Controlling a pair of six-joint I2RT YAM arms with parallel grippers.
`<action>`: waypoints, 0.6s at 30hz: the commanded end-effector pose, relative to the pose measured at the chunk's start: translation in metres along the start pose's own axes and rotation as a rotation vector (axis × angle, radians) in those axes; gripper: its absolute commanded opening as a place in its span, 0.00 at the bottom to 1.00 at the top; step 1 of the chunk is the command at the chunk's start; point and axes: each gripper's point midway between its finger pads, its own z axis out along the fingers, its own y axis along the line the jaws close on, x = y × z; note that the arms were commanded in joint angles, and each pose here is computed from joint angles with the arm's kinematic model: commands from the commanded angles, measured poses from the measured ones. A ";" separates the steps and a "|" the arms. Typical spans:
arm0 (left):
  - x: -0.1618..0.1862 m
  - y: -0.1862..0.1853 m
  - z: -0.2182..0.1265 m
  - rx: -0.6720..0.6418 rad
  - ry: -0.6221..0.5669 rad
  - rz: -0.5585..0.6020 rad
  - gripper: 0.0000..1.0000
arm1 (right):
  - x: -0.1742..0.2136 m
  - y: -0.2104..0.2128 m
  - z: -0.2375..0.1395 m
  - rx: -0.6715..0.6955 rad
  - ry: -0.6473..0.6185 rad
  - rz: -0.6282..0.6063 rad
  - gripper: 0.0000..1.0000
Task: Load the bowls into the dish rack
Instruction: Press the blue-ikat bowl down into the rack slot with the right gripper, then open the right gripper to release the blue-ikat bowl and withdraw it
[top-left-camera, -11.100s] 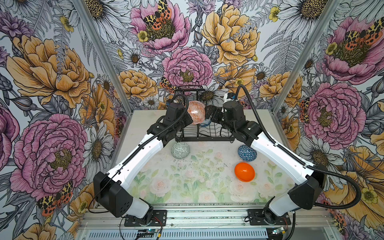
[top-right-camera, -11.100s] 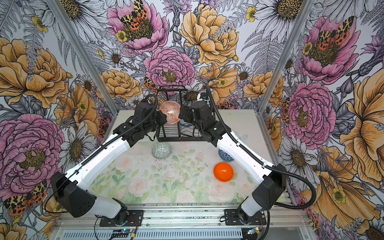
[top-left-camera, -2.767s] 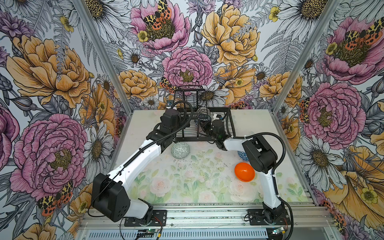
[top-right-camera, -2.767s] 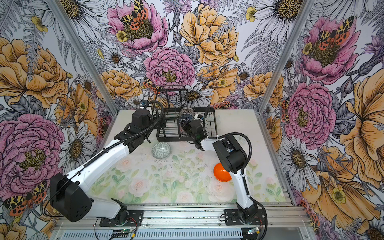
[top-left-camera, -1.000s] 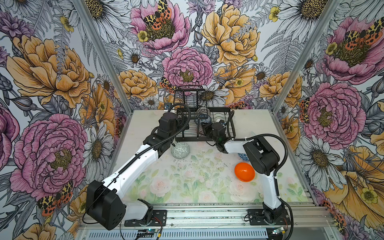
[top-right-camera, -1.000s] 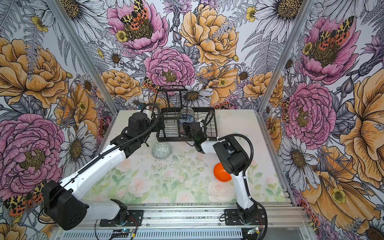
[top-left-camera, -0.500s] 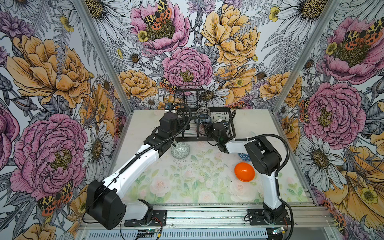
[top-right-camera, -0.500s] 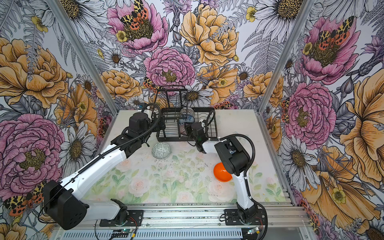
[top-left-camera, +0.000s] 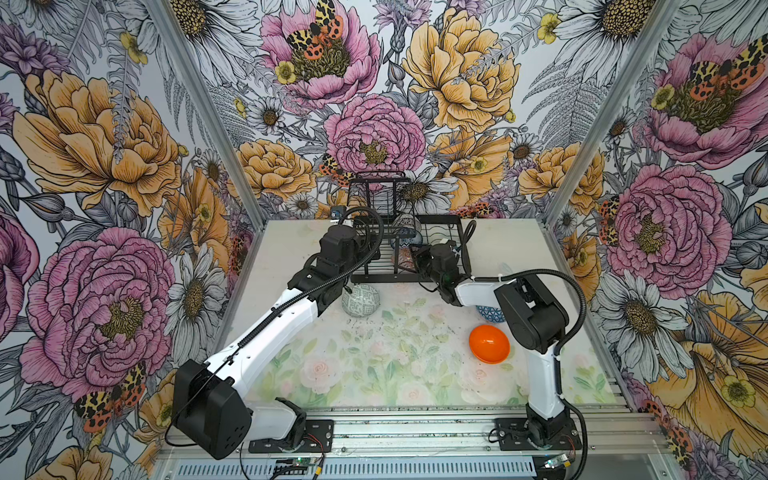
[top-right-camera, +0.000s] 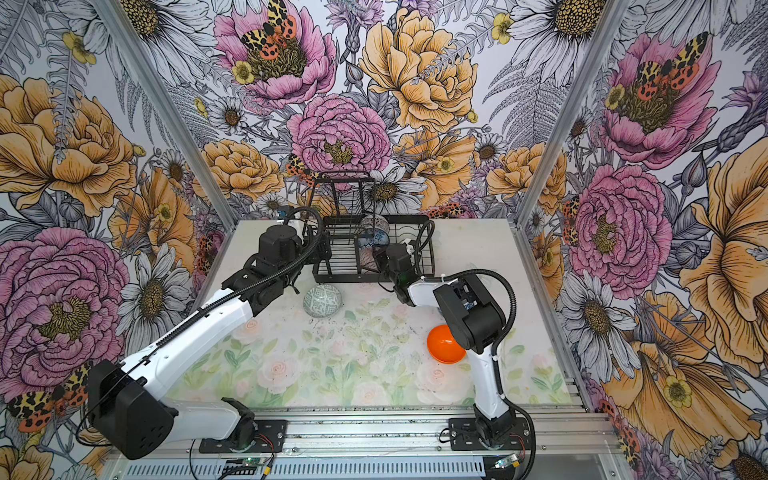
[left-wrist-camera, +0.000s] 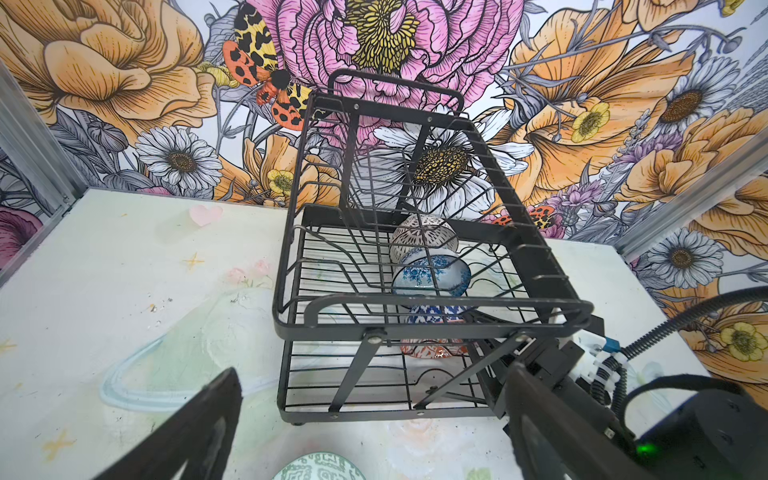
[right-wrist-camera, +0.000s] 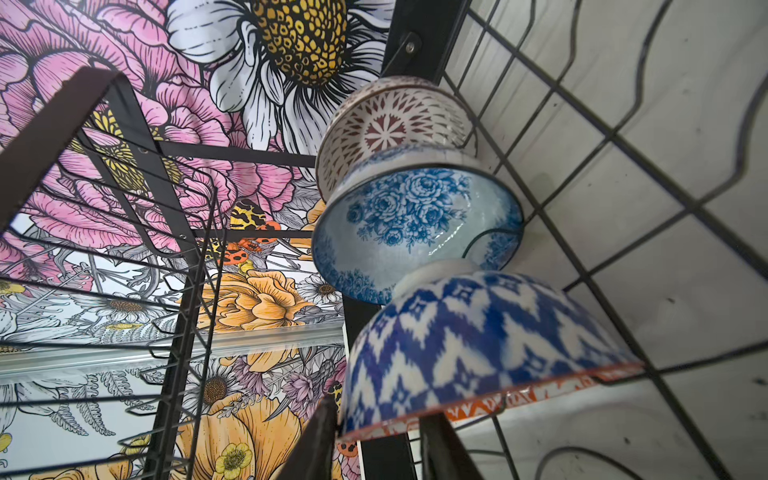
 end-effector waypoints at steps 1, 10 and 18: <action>-0.004 -0.009 -0.002 0.028 -0.008 0.004 0.99 | -0.009 0.017 -0.011 -0.024 -0.026 -0.022 0.35; -0.002 -0.013 -0.001 0.035 -0.003 0.008 0.99 | -0.015 0.015 -0.018 -0.018 -0.041 -0.022 0.37; 0.001 -0.018 -0.001 0.044 0.002 0.011 0.99 | -0.020 0.012 -0.027 -0.011 -0.050 -0.023 0.39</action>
